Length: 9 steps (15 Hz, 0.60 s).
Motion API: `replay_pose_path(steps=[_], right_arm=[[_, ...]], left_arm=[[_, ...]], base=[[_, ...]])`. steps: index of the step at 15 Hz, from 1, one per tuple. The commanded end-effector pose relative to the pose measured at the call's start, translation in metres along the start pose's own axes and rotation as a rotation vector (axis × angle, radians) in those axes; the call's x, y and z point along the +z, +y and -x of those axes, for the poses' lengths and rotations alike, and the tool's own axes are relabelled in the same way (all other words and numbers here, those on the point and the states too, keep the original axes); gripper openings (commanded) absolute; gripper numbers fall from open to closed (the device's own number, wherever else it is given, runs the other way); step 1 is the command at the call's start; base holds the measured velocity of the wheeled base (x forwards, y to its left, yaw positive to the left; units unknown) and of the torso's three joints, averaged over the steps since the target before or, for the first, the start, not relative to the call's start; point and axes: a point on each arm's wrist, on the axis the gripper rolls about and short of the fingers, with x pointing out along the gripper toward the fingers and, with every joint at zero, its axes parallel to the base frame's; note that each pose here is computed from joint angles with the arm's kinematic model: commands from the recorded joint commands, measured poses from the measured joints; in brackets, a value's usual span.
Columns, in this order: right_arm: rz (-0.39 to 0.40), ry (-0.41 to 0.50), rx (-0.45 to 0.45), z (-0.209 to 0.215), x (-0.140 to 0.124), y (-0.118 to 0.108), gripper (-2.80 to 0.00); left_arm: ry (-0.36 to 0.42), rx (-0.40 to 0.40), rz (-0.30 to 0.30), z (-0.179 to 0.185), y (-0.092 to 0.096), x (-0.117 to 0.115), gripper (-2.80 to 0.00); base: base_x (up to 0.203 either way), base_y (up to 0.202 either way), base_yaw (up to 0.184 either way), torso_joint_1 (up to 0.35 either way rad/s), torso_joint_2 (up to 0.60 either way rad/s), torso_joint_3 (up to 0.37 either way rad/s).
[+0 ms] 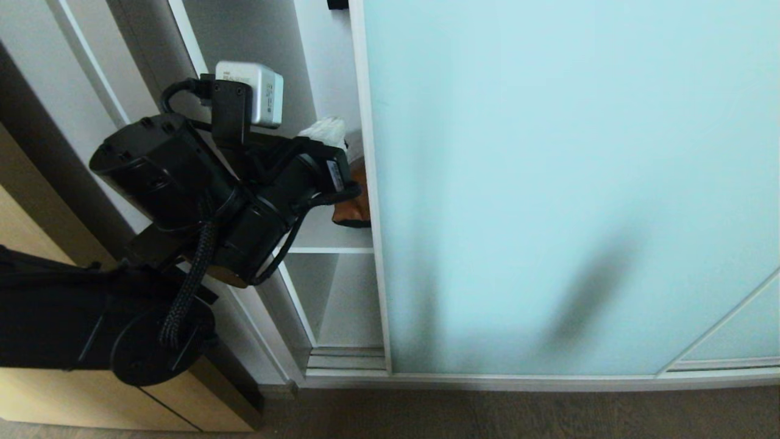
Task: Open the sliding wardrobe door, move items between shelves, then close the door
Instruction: Open the door
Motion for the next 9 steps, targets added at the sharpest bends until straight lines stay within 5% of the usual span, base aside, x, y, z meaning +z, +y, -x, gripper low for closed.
replay_pose_path(steps=[1,9], right_arm=[[0.001,-0.003,0.001,0.0,0.0,0.0,-2.8],[0.001,-0.003,0.0,0.0,0.0,0.0,-2.8]], left_arm=[[-0.025,-0.003,0.009,0.003,-0.001,0.008,-2.8],[-0.019,-0.028,0.008,-0.004,-0.006,0.012,-2.8]], base=[[0.0,0.0,0.0,0.0,0.0,0.0],[0.0,0.0,0.0,0.0,0.0,0.0]])
